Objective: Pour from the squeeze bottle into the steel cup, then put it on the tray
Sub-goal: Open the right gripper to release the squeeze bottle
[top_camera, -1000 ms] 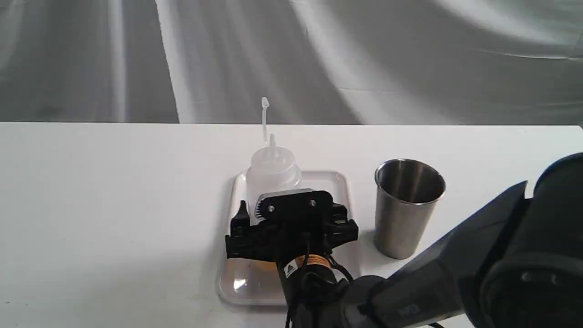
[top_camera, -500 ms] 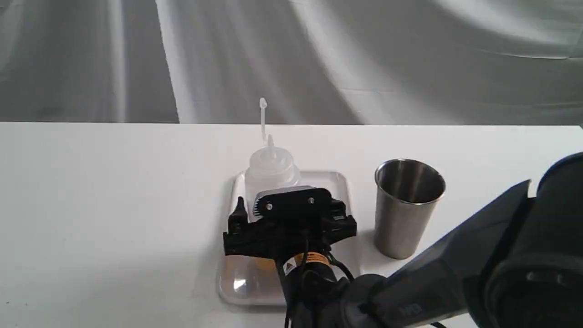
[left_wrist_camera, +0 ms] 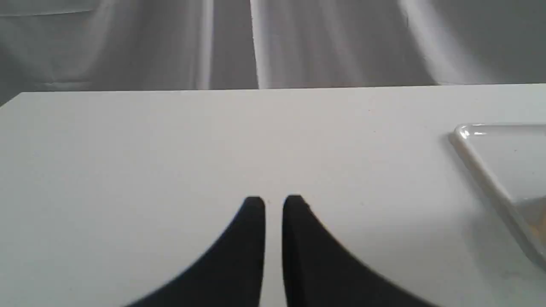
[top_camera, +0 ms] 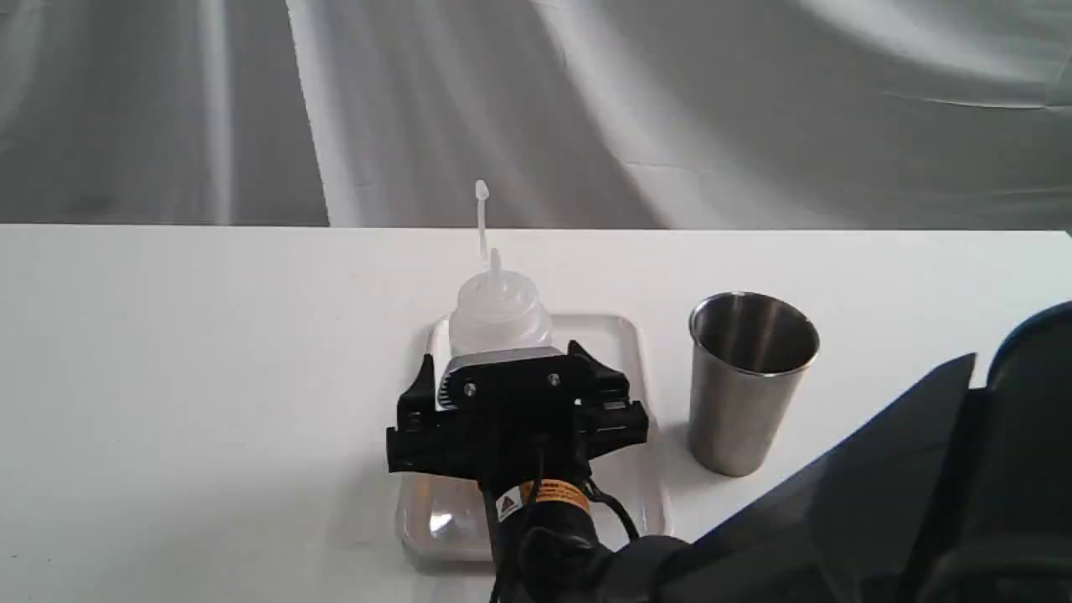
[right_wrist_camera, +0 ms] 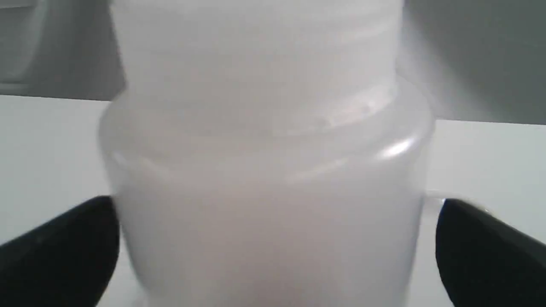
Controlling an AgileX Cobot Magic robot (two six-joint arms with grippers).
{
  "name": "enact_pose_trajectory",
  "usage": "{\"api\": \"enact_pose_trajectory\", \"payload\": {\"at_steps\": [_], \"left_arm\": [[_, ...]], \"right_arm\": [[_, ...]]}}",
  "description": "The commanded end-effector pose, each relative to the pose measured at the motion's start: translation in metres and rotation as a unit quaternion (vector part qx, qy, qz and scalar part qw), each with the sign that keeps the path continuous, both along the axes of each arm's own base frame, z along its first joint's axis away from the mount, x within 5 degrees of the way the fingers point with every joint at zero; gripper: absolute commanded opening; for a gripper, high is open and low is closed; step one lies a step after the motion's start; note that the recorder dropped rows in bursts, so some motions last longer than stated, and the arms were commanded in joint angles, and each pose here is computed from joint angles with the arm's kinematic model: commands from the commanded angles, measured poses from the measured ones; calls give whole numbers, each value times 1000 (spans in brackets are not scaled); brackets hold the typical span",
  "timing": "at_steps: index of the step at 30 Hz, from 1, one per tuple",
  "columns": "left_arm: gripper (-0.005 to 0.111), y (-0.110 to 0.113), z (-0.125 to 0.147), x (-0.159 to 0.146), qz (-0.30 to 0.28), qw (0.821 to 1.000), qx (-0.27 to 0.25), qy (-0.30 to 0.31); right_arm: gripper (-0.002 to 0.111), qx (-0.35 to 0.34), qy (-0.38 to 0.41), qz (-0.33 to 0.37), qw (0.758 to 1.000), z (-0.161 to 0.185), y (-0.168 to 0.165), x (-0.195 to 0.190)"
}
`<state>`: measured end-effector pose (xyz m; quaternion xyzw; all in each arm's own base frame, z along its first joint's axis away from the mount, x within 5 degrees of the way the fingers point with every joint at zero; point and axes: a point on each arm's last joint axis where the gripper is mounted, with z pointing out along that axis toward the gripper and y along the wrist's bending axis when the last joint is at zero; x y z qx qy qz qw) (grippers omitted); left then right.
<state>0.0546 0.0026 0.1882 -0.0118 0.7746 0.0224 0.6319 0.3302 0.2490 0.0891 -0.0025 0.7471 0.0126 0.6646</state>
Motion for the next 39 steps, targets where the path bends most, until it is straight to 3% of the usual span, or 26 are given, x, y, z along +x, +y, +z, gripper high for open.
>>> {"api": "enact_pose_trajectory", "payload": {"at_steps": [1, 22, 29, 39], "left_arm": [[8, 0, -1, 0, -4, 1000, -2, -3], [8, 0, -1, 0, -4, 1000, -1, -2], [8, 0, -1, 0, -4, 1000, -2, -3], [8, 0, -1, 0, -4, 1000, -1, -3]], "right_arm": [[105, 5, -16, -14, 1000, 8, 3, -4], [105, 8, -17, 8, 1000, 44, 5, -58], [105, -21, -10, 9, 1000, 61, 4, -96], [105, -4, 14, 13, 1000, 105, 6, -152]]}}
